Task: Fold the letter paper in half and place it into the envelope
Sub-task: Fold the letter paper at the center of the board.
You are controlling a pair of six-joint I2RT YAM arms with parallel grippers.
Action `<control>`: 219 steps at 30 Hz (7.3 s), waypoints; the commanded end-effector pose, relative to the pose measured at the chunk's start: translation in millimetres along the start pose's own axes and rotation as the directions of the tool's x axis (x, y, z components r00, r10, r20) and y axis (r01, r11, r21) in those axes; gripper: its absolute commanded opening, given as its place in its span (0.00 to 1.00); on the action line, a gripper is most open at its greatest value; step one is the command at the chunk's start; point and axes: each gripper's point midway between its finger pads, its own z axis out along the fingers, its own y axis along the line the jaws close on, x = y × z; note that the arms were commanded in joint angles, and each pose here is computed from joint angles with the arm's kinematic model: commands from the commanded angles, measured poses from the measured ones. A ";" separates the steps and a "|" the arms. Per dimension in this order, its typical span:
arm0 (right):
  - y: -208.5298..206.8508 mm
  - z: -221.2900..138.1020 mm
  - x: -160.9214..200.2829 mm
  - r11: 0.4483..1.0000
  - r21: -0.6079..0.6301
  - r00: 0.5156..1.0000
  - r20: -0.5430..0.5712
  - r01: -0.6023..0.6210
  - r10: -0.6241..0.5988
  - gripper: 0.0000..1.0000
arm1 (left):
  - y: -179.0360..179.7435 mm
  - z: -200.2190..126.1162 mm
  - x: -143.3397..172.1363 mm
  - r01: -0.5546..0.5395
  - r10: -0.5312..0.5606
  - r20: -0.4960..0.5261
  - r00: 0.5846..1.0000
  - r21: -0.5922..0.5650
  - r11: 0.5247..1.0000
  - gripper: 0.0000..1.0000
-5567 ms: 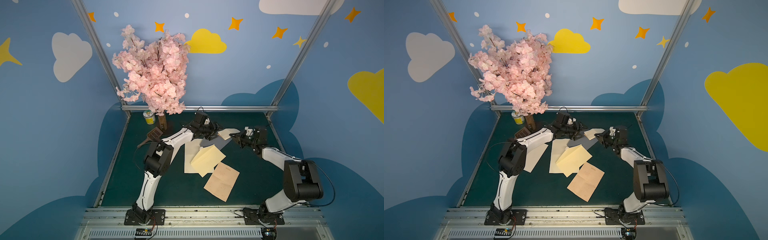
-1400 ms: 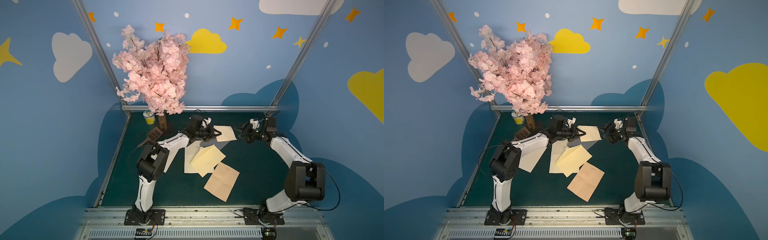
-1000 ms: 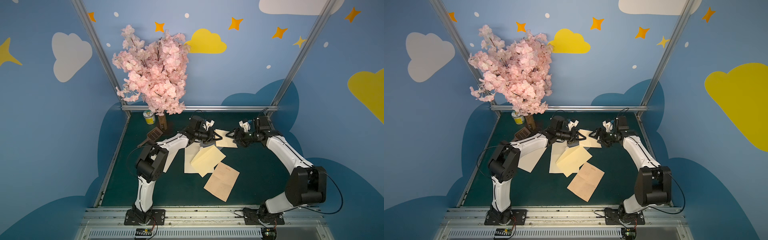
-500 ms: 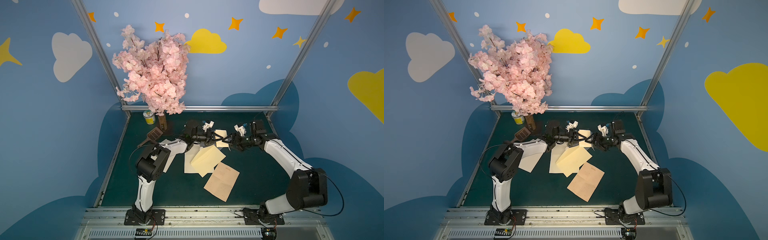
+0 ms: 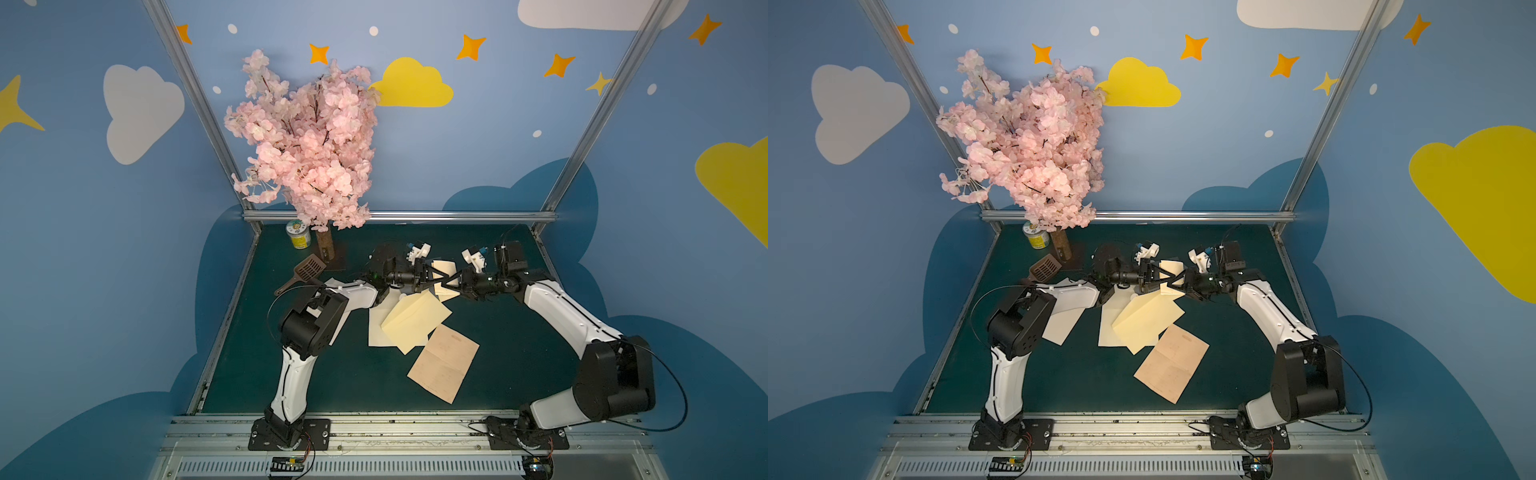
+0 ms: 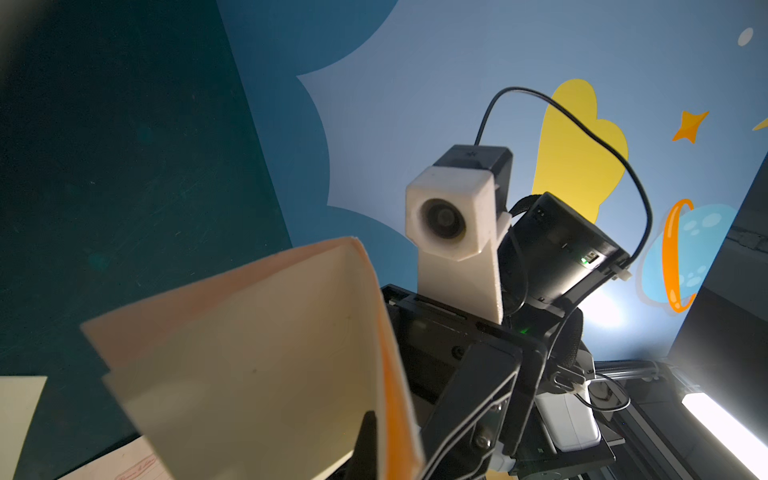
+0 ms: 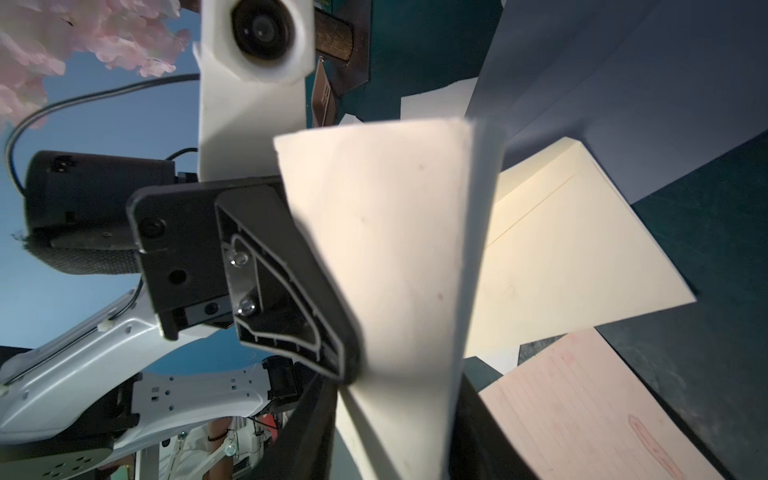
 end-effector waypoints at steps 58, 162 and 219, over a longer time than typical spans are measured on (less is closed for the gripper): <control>31.5 11.1 -14.1 0.912 -0.340 0.967 0.021 -0.230 0.252 0.72 | 17.9 -48.4 -47.4 0.035 0.017 0.258 0.966 -0.197 0.980 0.04; 53.4 25.7 -43.6 0.833 -0.373 0.867 0.128 -0.408 0.482 0.50 | -22.0 -90.6 -61.3 0.069 0.033 0.614 0.788 -0.141 0.988 0.03; 57.3 -37.6 8.1 0.984 -0.100 0.984 0.081 -0.148 0.157 0.00 | 10.4 -140.0 23.1 -0.246 0.516 0.119 0.848 -0.775 0.583 1.00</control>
